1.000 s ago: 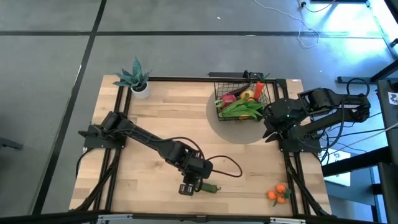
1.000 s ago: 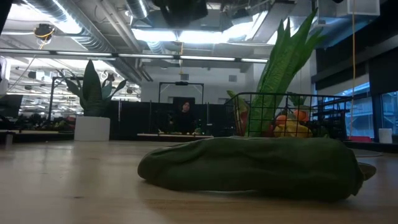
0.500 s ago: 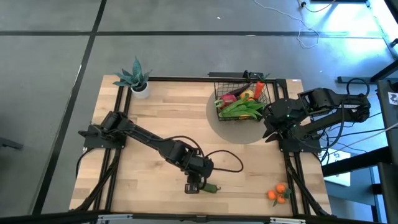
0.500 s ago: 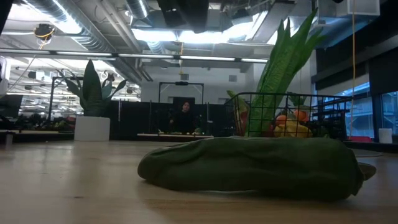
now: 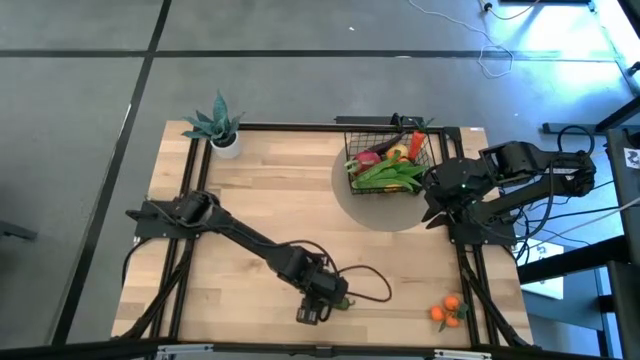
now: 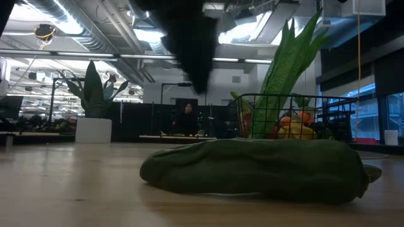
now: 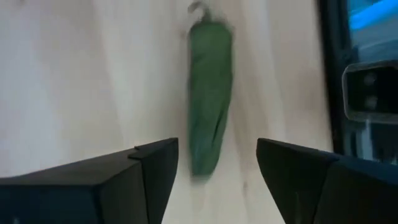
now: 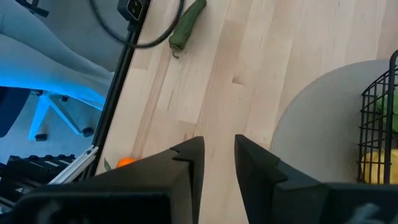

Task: Build produce basket
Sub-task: Put the chili pepper into the black wire basket

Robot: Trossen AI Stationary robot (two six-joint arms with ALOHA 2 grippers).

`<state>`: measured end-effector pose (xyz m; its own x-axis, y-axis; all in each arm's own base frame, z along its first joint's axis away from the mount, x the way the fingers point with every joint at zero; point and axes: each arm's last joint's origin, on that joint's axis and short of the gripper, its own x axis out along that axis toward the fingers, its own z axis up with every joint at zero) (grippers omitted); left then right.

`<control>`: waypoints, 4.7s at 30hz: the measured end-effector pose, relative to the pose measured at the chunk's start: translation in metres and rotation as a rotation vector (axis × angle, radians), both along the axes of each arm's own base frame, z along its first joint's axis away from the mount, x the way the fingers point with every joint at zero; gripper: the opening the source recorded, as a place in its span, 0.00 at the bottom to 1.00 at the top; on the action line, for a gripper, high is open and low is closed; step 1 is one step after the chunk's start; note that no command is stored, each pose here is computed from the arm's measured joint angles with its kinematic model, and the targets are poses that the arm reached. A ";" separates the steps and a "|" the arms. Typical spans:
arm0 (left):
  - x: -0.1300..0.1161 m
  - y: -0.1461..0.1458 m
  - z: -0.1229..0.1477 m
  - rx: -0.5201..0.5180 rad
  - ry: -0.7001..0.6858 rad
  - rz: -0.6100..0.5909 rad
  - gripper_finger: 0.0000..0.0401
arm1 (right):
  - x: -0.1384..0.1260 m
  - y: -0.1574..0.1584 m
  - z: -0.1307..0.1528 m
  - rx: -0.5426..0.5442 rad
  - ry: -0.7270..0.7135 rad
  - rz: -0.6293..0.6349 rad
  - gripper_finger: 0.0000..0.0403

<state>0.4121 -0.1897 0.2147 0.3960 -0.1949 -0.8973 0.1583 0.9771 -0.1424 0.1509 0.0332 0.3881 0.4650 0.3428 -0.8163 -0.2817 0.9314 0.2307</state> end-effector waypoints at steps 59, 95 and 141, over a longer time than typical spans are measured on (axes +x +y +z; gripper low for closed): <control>0.026 0.027 -0.022 0.164 -0.094 0.042 0.21 | 0.003 0.001 0.002 0.007 -0.040 -0.001 0.19; 0.023 0.344 0.134 0.144 -0.900 0.696 0.21 | 0.014 -0.011 0.008 -0.294 -0.196 -0.311 0.19; 0.048 0.408 0.009 -0.001 -0.618 0.672 0.31 | 0.015 -0.015 0.011 -0.350 -0.233 -0.466 0.19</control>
